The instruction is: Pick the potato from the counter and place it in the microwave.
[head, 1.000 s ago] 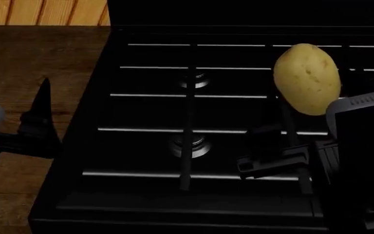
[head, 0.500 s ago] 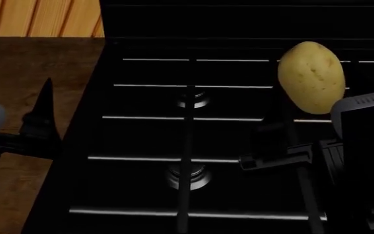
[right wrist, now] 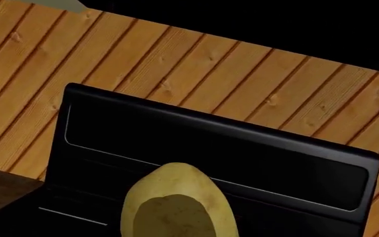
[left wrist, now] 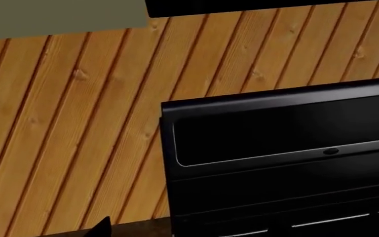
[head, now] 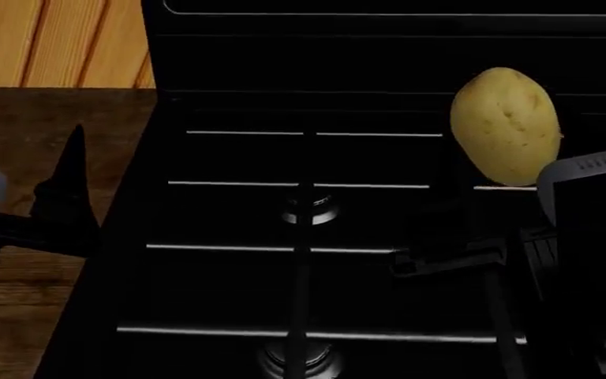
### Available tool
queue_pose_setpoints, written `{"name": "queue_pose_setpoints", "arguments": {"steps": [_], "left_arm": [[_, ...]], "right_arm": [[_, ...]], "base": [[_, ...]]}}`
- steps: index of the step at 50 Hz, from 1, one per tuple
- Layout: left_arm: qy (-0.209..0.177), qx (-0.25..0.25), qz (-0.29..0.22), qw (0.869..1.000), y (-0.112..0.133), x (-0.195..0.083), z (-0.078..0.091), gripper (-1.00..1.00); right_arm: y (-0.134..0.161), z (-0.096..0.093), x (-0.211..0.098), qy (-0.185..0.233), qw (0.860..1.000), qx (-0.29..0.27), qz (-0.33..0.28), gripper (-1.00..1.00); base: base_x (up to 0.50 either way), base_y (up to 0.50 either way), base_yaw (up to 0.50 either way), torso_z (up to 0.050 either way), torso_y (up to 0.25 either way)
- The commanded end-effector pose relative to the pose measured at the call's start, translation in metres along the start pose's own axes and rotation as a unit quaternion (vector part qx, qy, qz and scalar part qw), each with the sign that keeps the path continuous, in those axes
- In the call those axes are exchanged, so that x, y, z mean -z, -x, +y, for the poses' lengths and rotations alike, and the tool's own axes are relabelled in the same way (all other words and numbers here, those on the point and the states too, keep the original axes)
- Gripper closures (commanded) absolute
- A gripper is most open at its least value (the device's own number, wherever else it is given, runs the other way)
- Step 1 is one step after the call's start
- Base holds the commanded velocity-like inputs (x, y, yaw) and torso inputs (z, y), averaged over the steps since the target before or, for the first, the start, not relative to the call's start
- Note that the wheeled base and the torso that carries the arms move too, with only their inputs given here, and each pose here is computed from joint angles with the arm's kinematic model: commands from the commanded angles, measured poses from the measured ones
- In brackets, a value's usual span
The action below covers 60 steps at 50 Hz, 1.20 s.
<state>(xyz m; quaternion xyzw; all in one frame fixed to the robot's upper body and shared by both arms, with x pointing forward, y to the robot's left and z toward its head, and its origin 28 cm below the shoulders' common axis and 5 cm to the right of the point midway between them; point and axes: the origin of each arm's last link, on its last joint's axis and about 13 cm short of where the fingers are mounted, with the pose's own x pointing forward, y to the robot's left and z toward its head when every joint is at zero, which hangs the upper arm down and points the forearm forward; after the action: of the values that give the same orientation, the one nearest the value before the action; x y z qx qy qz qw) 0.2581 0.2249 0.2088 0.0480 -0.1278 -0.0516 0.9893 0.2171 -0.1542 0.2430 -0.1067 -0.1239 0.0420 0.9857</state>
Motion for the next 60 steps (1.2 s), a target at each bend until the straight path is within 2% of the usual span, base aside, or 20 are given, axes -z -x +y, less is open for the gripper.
{"name": "queue_pose_setpoints", "arguments": {"steps": [1,18,27,32,35,60], "left_arm": [[0.007,0.000,-0.006,1.000,-0.002,-0.003,0.000,-1.00],[0.005,0.000,-0.005,1.000,-0.002,-0.001,0.000,-1.00],[0.008,-0.002,-0.004,1.000,-0.002,0.000,0.001,-1.00],[0.007,-0.002,-0.003,1.000,-0.001,0.001,0.000,-1.00],[0.007,-0.001,-0.003,1.000,-0.001,0.000,0.000,-1.00],[0.006,-0.001,-0.002,1.000,-0.001,-0.002,0.000,-1.00]], "right_arm": [[-0.002,-0.002,-0.004,0.002,1.000,-0.005,-0.020,1.00],[-0.004,-0.001,-0.004,0.005,1.000,-0.011,-0.019,1.00],[0.004,0.000,-0.013,0.021,0.999,-0.001,-0.047,1.00],[0.014,0.000,-0.030,0.029,0.996,0.011,-0.086,1.00],[0.020,-0.002,-0.044,0.030,0.991,0.043,-0.120,1.00],[0.028,0.001,-0.120,0.052,0.966,0.060,-0.244,1.00]], "base": [[0.28,0.00,0.00,0.000,0.000],[0.11,0.00,0.00,0.000,0.001],[0.00,0.00,0.00,0.000,0.000],[0.00,0.00,0.00,0.000,0.002],[0.00,0.00,0.00,0.000,0.000],[0.00,0.00,0.00,0.000,0.000]]}}
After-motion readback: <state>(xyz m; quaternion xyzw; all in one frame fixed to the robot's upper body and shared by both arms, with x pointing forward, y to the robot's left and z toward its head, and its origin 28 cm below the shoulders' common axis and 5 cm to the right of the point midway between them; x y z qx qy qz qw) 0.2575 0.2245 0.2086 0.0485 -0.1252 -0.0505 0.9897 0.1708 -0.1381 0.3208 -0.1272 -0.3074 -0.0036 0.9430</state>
